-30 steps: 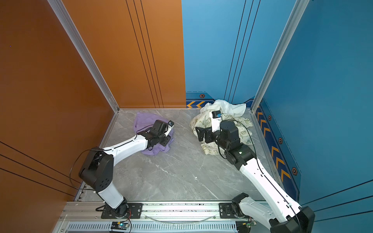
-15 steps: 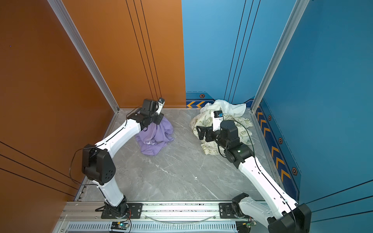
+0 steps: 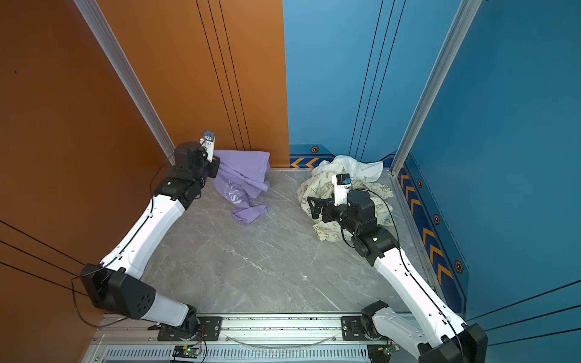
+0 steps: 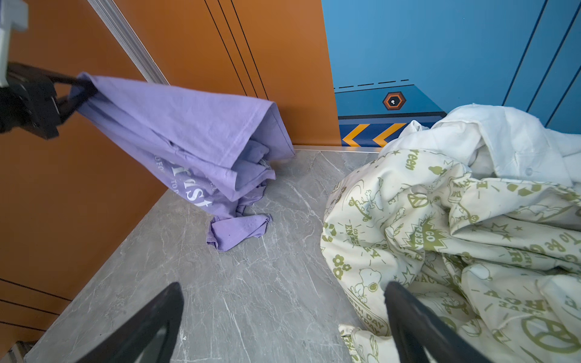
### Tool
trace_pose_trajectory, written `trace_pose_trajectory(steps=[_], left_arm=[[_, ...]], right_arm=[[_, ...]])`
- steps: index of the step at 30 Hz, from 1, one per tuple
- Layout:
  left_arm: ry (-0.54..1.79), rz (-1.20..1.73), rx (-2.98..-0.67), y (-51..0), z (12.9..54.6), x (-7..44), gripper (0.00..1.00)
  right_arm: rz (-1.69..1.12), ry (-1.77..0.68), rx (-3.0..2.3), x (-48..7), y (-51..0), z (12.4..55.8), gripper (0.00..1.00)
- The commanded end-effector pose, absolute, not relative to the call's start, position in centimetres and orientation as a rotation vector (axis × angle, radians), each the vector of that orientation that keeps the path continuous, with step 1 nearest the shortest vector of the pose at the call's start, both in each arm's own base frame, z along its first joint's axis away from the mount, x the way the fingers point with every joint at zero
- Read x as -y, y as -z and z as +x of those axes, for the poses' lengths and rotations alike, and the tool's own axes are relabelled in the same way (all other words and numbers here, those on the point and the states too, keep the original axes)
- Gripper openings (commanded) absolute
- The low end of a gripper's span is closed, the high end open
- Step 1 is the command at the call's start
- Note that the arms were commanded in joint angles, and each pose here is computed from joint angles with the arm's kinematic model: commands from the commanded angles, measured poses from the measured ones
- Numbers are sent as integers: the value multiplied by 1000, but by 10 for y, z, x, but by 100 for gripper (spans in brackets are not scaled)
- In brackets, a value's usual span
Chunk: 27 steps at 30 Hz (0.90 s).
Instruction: Pick out a specific cloth from the pile
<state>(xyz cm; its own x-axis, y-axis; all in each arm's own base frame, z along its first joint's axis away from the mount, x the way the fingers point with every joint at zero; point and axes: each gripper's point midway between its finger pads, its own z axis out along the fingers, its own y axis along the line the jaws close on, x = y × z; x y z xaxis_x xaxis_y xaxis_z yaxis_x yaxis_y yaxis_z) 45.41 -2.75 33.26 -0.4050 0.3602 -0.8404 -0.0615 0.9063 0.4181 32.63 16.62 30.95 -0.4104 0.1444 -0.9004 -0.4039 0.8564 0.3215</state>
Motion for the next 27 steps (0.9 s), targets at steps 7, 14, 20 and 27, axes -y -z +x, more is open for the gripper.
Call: trace_pose_trajectory(steps=[7,14,20,27], left_arm=[[-448,-223,-2271,-169,382,-51,0],[-297,-496,-2290,-139,344,-70,8],[-133,-476,-2216,-160,336,-58,50],[84,-374,-1978,-253,347,-32,98]], right_arm=[[-184,-674,-1904,-170,-308,320,100],[-186,-684,-1909,-170,-307,318,100],[-207,-677,-1906,-170,-309,317,100],[-208,-684,-1927,-171,-301,319,100]])
